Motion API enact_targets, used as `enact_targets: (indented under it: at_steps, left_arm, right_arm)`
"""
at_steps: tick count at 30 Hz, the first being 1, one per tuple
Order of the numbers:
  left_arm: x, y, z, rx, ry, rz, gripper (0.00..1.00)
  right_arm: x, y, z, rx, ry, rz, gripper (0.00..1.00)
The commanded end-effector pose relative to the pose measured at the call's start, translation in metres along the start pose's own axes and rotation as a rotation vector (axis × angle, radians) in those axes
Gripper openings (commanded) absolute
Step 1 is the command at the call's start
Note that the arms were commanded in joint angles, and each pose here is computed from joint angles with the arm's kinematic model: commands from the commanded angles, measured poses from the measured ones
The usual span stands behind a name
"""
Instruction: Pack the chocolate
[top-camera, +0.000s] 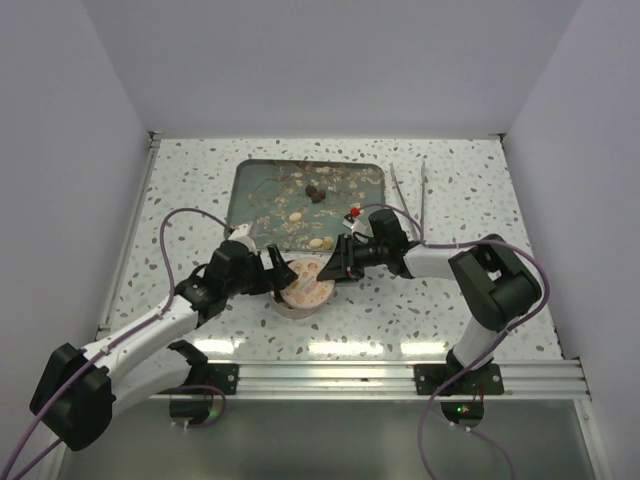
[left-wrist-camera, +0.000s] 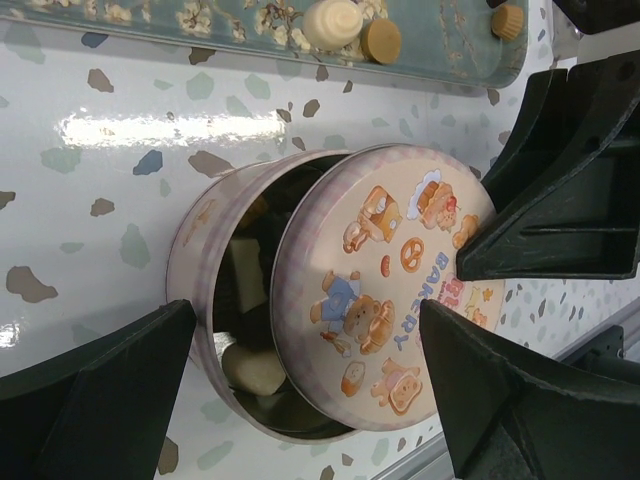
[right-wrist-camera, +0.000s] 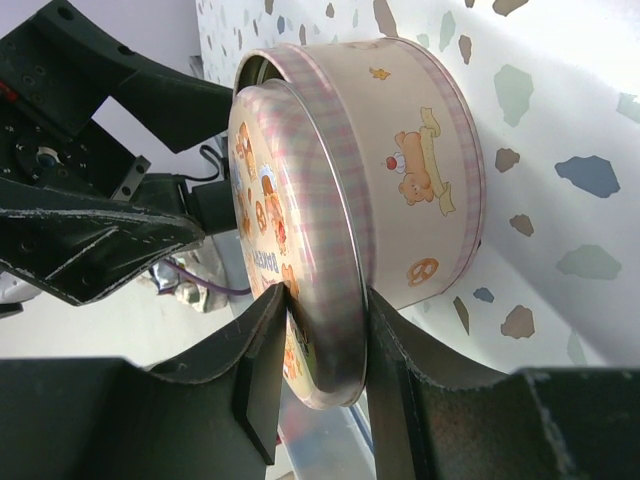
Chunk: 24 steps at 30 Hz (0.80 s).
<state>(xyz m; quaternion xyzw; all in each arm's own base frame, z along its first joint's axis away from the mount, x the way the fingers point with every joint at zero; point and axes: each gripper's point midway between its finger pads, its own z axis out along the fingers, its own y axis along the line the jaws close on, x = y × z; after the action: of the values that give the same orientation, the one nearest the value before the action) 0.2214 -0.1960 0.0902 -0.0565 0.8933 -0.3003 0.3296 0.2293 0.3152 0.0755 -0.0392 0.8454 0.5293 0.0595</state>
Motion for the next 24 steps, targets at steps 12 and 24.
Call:
enact_targets:
  at_steps: [12,24]
  left_arm:
    - [0.003,-0.029,0.003,0.131,0.049,0.009,1.00]
    - [0.001,-0.036,0.000,0.147,0.066,0.037,1.00]
  right_arm:
    - [0.005,-0.022,0.024,0.150,-0.001,-0.014,0.37]
    - [-0.008,-0.002,0.015,0.163,-0.049,-0.050,0.40]
